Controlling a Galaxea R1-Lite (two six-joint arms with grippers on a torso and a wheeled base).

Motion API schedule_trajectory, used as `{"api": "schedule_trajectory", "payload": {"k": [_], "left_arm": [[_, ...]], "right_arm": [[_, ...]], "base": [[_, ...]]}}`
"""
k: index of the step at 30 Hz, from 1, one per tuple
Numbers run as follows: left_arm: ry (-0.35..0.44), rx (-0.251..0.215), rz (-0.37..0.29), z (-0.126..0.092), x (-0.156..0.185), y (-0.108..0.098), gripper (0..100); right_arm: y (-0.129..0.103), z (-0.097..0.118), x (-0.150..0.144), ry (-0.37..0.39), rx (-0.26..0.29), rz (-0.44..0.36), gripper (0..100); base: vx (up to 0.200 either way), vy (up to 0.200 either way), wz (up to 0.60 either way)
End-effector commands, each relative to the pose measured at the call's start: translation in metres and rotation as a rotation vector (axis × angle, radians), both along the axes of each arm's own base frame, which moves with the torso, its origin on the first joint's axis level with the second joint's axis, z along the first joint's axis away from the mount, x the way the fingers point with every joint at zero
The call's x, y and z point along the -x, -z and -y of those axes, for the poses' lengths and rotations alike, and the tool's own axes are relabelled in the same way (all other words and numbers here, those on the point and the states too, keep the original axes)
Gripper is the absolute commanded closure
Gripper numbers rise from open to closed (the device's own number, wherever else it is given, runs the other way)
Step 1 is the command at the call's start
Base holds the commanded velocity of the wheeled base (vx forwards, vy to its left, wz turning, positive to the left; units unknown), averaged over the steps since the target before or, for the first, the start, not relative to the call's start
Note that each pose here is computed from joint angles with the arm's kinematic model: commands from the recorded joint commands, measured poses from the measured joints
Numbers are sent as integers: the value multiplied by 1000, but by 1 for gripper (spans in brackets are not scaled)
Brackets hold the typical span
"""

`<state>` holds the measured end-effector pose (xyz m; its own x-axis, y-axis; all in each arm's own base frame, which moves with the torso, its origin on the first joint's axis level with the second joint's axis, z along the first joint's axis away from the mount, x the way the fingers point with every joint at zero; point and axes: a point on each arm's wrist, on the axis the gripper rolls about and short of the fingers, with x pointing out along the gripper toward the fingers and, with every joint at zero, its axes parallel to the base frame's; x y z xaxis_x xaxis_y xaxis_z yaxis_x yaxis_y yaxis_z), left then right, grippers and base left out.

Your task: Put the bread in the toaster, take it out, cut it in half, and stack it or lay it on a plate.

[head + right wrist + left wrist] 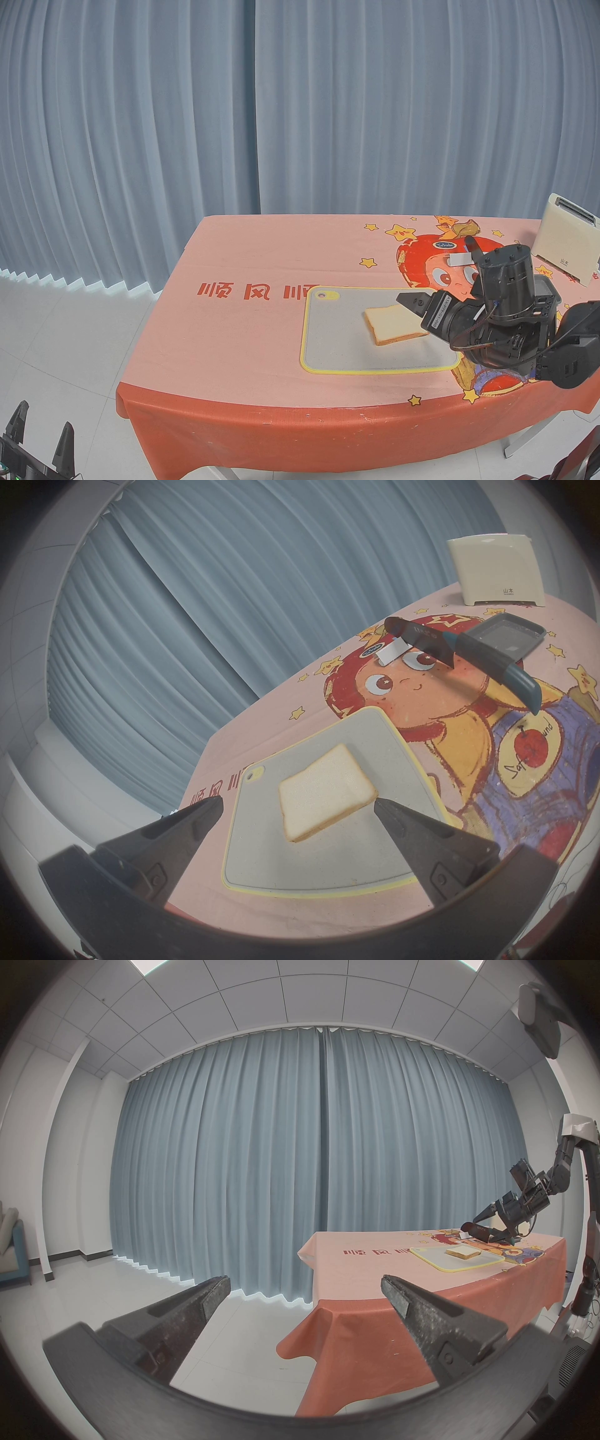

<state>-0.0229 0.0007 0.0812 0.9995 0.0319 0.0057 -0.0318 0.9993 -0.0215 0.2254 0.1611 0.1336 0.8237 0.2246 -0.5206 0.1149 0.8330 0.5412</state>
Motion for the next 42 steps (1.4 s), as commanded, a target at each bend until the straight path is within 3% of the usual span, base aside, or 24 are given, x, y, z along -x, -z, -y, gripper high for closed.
{"api": "schedule_trajectory", "payload": {"k": [1,6,10,19,23,28,29,37,42], "left_arm": [[0,0,-12,0,-1,5,0],[-2,0,-12,0,-1,5,0],[0,0,-12,0,-1,5,0],[0,0,-12,0,-1,5,0],[-2,0,-12,0,-1,5,0],[-2,0,-12,0,-1,5,0],[0,0,-12,0,-1,5,0],[0,0,-12,0,-1,5,0],[0,0,-12,0,-1,5,0]], "right_arm": [[-4,3,0,3,-6,11,0],[-16,8,6,-7,-2,52,0],[-20,16,16,-43,53,89,0],[-54,59,37,-69,126,262,0],[-68,68,47,-101,93,321,0],[-62,69,55,-143,100,309,0],[-62,69,55,-143,100,309,100],[-66,70,62,-164,107,336,100],[-62,73,62,-164,162,338,100]], "base": [[0,0,0],[0,0,0],[0,0,0],[0,0,0],[0,0,0],[0,0,0],[0,0,0],[0,0,0],[0,0,0]]}}
